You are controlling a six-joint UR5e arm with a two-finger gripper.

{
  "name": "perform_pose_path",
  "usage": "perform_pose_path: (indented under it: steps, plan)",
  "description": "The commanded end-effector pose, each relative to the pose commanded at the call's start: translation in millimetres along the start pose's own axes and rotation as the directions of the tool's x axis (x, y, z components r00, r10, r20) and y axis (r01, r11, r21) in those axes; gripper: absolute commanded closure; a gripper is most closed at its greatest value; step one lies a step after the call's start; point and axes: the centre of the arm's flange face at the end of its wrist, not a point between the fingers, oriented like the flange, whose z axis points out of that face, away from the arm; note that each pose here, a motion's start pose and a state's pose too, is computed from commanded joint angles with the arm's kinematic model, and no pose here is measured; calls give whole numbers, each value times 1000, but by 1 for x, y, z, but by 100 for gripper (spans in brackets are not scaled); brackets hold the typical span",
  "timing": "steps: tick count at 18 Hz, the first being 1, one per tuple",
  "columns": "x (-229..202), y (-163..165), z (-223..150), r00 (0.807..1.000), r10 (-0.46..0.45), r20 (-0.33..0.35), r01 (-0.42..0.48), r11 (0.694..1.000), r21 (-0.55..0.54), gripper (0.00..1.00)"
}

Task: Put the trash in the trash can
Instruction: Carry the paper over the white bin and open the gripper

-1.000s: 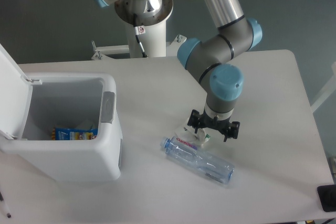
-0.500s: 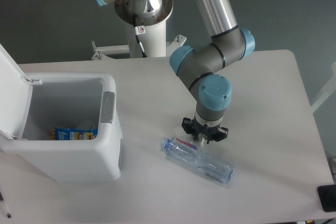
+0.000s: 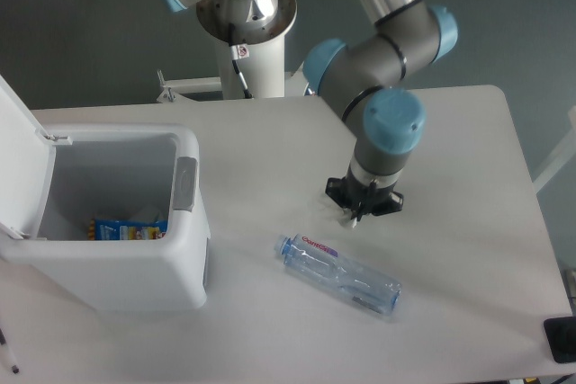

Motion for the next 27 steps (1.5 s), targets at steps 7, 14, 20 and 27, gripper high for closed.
perform_pose_path:
  steps: [7, 14, 20, 27]
  plan:
    - [33, -40, -117, 985, -134, -106, 161, 936, 314, 100]
    - [107, -57, -194, 965, -100, -241, 207, 856, 474, 100]
    - [203, -82, -178, 963, 36, -267, 92, 888, 451, 85]
    - [262, -89, -153, 955, 133, -264, -10, 907, 421, 0]
